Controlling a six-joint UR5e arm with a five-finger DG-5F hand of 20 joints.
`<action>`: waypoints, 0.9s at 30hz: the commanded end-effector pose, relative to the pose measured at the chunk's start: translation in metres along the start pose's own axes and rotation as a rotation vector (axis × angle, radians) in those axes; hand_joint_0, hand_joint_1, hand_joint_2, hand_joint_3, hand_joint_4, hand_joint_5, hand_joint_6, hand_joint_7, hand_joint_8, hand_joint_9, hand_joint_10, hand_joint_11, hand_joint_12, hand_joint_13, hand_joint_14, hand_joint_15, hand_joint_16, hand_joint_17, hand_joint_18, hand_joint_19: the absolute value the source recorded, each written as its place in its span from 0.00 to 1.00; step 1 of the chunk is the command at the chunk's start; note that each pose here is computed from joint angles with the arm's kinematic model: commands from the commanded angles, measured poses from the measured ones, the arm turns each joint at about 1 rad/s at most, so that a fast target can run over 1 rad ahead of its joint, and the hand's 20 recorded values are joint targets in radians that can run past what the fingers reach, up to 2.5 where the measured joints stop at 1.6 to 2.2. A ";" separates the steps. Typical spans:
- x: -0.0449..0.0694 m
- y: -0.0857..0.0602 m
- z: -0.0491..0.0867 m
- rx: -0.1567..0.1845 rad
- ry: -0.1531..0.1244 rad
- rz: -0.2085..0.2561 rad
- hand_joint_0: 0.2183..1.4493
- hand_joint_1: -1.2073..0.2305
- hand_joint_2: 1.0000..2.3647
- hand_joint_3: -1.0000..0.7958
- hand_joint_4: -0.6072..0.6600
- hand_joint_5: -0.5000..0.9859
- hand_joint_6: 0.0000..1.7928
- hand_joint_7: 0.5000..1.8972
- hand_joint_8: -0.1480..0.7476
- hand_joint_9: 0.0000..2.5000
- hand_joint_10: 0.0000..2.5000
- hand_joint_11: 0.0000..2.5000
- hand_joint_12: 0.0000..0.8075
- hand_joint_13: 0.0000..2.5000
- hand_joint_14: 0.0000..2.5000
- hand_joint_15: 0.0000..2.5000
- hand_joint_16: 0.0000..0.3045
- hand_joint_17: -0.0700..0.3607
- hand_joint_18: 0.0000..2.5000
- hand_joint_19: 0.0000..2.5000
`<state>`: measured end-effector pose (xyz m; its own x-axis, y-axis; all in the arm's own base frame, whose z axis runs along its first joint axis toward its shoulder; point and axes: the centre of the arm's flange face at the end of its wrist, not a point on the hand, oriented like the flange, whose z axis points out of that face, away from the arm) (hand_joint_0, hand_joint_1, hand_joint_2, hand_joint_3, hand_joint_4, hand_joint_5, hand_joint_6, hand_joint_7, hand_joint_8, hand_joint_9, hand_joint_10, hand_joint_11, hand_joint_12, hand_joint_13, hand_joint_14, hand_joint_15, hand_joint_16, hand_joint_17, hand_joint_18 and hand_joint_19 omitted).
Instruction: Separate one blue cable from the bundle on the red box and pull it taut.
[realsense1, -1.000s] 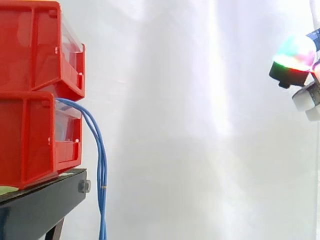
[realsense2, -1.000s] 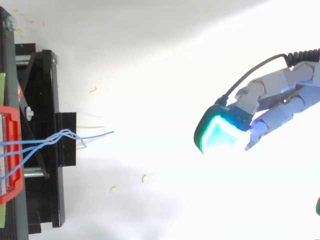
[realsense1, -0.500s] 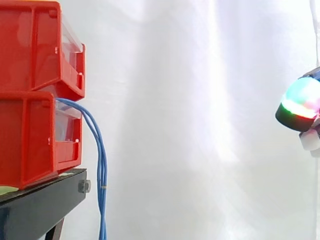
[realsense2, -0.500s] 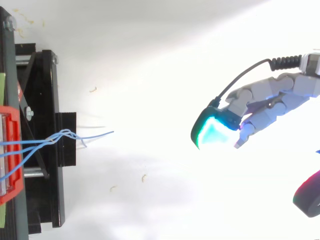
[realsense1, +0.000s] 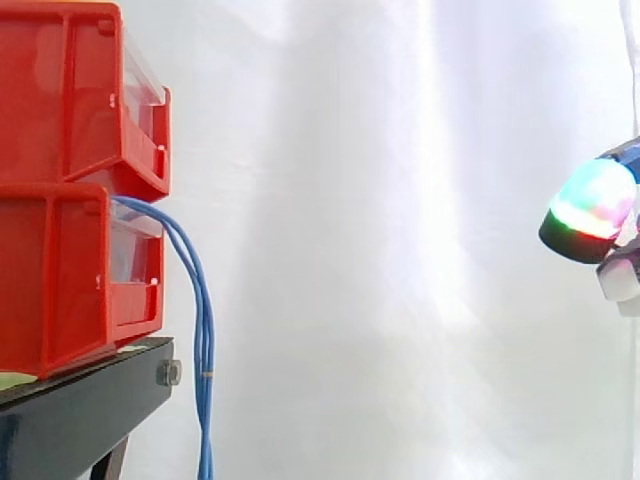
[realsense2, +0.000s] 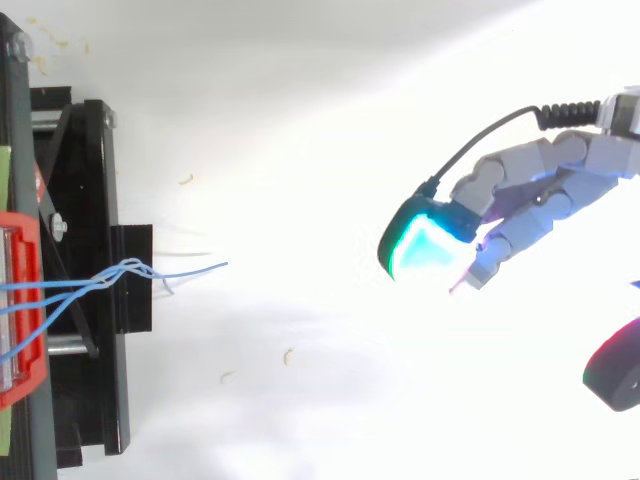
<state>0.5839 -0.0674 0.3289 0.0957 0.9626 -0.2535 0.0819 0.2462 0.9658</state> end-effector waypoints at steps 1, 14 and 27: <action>-0.002 0.000 0.001 -0.002 -0.032 -0.002 0.25 0.46 0.00 0.29 0.73 0.23 0.28 0.18 0.55 0.33 0.00 0.11 0.46 0.24 0.00 0.07 0.16 0.41 0.19 0.05; -0.009 -0.011 0.017 -0.043 -0.192 0.008 0.25 0.45 0.00 0.29 0.73 0.23 0.28 0.18 0.54 0.32 0.00 0.11 0.45 0.23 0.00 0.07 0.16 0.41 0.19 0.06; -0.003 -0.064 0.035 0.036 -0.286 -0.008 0.25 0.45 0.00 0.28 0.73 0.23 0.28 0.18 0.54 0.32 0.00 0.11 0.46 0.23 0.00 0.07 0.16 0.42 0.20 0.07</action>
<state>0.6072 -0.0892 0.2821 0.3621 0.8875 -0.2850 0.1161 0.2605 0.9585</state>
